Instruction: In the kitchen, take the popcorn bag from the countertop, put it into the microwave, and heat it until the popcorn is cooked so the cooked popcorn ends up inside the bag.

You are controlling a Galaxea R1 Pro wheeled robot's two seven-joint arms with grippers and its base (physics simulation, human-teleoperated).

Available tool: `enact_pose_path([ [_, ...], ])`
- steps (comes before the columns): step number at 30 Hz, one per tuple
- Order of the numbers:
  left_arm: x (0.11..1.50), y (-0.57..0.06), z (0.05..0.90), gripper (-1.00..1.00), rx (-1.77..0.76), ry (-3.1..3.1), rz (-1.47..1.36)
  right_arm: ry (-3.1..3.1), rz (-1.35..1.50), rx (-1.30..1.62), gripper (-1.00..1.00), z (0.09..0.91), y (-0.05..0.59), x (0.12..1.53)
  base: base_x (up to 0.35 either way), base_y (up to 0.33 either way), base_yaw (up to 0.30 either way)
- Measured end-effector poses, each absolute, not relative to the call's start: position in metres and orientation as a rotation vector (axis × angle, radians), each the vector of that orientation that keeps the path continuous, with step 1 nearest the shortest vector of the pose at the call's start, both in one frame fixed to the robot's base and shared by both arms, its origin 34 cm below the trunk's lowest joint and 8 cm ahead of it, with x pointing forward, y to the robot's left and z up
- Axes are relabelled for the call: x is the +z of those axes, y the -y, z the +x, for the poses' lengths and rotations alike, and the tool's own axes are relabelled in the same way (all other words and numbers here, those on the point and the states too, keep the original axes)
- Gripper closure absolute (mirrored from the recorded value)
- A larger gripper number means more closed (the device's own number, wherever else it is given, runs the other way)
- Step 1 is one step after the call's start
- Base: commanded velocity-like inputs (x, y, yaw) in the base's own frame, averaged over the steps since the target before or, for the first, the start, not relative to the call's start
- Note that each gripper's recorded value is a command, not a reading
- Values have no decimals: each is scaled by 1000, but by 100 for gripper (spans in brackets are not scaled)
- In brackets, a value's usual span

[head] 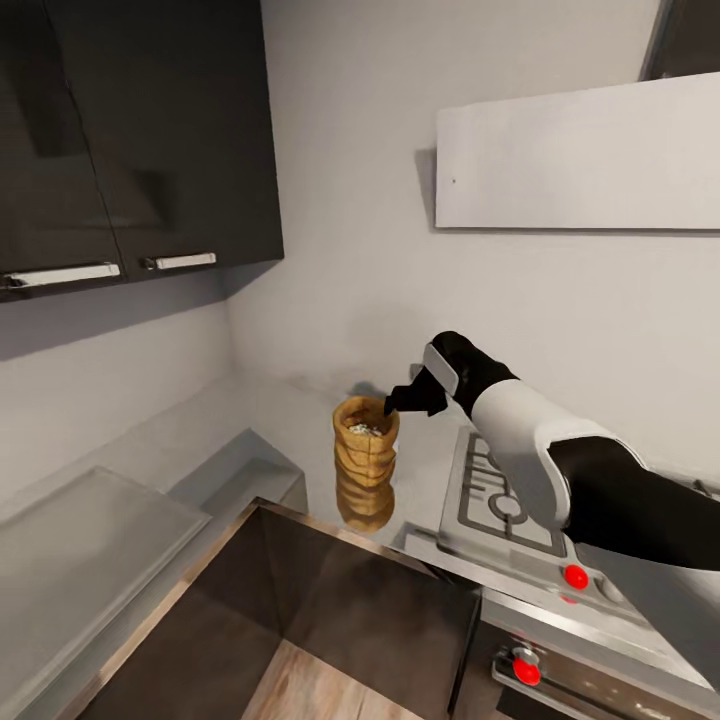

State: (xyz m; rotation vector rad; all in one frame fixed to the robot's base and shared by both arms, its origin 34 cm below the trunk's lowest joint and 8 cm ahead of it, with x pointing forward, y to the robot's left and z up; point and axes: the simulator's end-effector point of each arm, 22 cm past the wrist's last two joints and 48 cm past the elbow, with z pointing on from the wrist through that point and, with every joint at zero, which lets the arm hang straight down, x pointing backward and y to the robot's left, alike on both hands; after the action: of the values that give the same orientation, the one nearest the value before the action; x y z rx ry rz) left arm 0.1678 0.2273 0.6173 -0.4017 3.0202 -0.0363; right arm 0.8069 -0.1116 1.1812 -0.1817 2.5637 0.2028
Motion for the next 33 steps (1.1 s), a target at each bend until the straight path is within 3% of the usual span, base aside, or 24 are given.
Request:
enact_pose_path([
  [33, 617, -223, 167, -100, -44, -3022, -397, -2593, -76, 149, -100, 804, 130, 1157, 129, 18, 0],
])
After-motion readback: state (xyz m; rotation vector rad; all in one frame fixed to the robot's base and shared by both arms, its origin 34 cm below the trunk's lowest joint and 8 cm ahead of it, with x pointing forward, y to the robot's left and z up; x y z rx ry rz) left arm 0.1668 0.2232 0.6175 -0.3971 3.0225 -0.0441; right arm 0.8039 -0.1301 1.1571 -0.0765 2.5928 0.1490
